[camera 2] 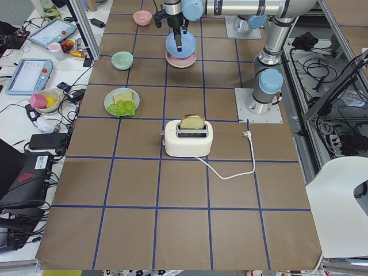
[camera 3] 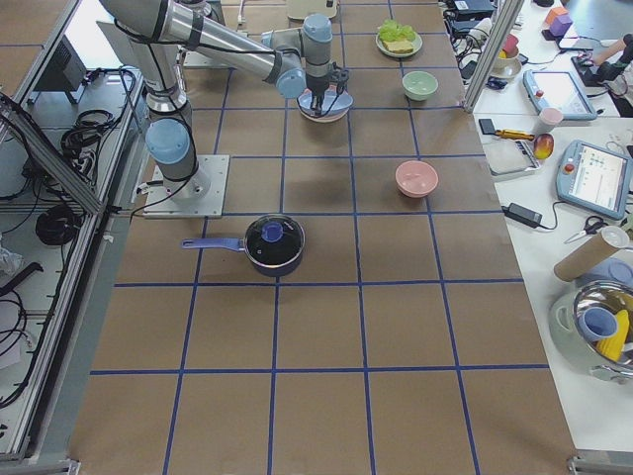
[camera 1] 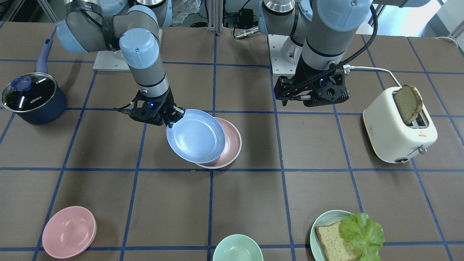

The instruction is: Stack three plates with pink and blue

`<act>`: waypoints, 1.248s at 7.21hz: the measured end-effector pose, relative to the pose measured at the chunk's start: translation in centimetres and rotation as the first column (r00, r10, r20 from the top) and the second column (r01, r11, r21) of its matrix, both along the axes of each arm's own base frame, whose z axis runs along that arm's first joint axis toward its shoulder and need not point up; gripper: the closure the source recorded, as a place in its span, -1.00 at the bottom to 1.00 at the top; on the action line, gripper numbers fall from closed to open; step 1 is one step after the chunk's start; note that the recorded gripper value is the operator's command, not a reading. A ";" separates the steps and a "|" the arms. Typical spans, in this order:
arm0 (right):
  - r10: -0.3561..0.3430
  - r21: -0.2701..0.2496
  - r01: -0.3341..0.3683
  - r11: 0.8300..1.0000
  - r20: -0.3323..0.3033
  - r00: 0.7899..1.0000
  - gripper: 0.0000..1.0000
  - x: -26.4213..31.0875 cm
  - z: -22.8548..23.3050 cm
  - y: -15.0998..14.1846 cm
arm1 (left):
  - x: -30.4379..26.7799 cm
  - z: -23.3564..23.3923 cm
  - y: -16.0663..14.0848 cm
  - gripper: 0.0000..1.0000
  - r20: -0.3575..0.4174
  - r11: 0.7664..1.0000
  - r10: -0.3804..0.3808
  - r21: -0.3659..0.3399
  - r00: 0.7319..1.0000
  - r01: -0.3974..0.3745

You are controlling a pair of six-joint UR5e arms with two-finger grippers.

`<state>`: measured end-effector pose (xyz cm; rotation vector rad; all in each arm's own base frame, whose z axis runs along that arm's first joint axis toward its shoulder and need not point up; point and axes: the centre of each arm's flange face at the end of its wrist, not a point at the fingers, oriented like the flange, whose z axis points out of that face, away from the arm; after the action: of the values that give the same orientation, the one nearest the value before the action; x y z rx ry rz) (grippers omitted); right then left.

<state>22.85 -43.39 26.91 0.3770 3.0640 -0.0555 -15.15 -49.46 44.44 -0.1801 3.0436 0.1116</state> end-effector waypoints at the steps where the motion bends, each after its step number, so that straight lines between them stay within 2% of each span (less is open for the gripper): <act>1: -0.007 -0.005 0.007 1.000 -0.003 1.000 0.85 0.4 -0.3 0.0 | 1.2 0.5 -0.1 -1.00 -0.002 0.999 -0.008 -0.039 1.000 0.008; 2: -0.028 -0.001 0.028 1.000 -0.001 1.000 0.75 0.6 -0.7 0.0 | 1.7 1.5 0.1 -1.00 -0.005 0.997 -0.012 -0.073 1.000 0.011; 3: -0.042 0.002 0.042 0.999 0.002 0.999 0.25 0.9 -0.9 -0.1 | 1.9 2.5 0.1 -1.00 -0.010 0.993 -0.015 -0.114 1.000 0.014; 4: -0.046 0.000 0.046 0.999 0.007 0.999 -0.09 1.1 -0.9 -0.2 | 1.8 3.2 0.0 -1.00 -0.015 0.988 -0.017 -0.156 1.000 0.015; 5: -0.047 -0.007 0.048 0.999 0.013 0.999 -0.26 1.3 -0.8 -0.3 | 1.7 3.8 0.0 -1.00 -0.025 0.983 -0.016 -0.183 1.000 0.012; 7: -0.044 -0.024 0.045 0.999 0.018 0.999 -0.31 1.4 -0.2 -0.6 | 1.4 4.3 0.5 -1.00 -0.064 0.980 -0.015 -0.201 0.998 0.001; 9: -0.005 -0.068 0.005 0.998 0.012 1.000 -0.49 1.2 2.4 -2.7 | 1.4 4.4 0.5 -1.00 -0.070 0.980 -0.020 -0.200 0.997 0.006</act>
<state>24.10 -46.09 29.32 0.3796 3.0406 -0.1564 -13.79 -48.96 48.82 -0.1735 3.1231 -0.1934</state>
